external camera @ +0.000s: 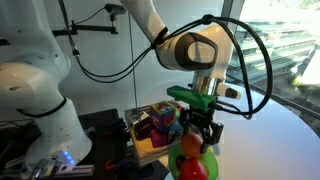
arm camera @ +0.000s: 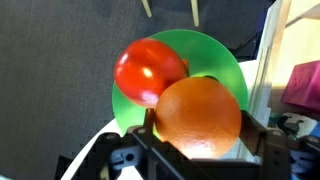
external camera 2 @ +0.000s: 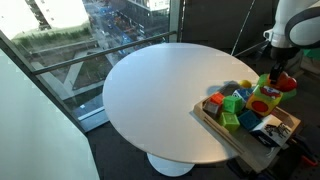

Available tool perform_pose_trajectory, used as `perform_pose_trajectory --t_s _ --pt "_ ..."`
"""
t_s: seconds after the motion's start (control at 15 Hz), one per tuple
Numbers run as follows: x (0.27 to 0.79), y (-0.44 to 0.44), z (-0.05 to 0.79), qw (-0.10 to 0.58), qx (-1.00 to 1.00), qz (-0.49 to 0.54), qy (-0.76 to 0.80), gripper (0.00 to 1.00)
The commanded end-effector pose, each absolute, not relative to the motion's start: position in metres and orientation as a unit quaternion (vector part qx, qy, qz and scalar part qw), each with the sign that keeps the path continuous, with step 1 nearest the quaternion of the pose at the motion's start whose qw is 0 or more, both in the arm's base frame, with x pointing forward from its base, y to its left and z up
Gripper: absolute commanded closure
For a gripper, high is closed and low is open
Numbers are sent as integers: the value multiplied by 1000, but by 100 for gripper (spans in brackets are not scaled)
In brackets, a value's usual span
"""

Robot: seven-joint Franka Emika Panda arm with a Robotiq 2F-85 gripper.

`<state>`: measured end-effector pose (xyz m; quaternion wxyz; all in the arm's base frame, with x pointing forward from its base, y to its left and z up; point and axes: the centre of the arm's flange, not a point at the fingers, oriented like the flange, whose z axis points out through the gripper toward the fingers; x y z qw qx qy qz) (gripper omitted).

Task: Place the toy orange in the bowl

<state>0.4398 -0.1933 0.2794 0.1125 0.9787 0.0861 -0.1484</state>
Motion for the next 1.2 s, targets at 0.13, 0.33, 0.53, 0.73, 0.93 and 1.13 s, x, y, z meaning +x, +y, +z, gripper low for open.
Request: perform_pose_trajectory --t_s 0.13,0.33,0.53,0.73,0.93,1.13 --pt "428 -188 276 114 978 -130 114 44" --pt "430 -186 274 114 980 -118 113 44" --pt "436 -184 276 115 981 -109 109 44" --pt "443 -179 275 117 982 -104 107 3" --pt "448 -175 274 118 982 -103 107 0" --pt "451 -172 277 113 983 -98 107 0"
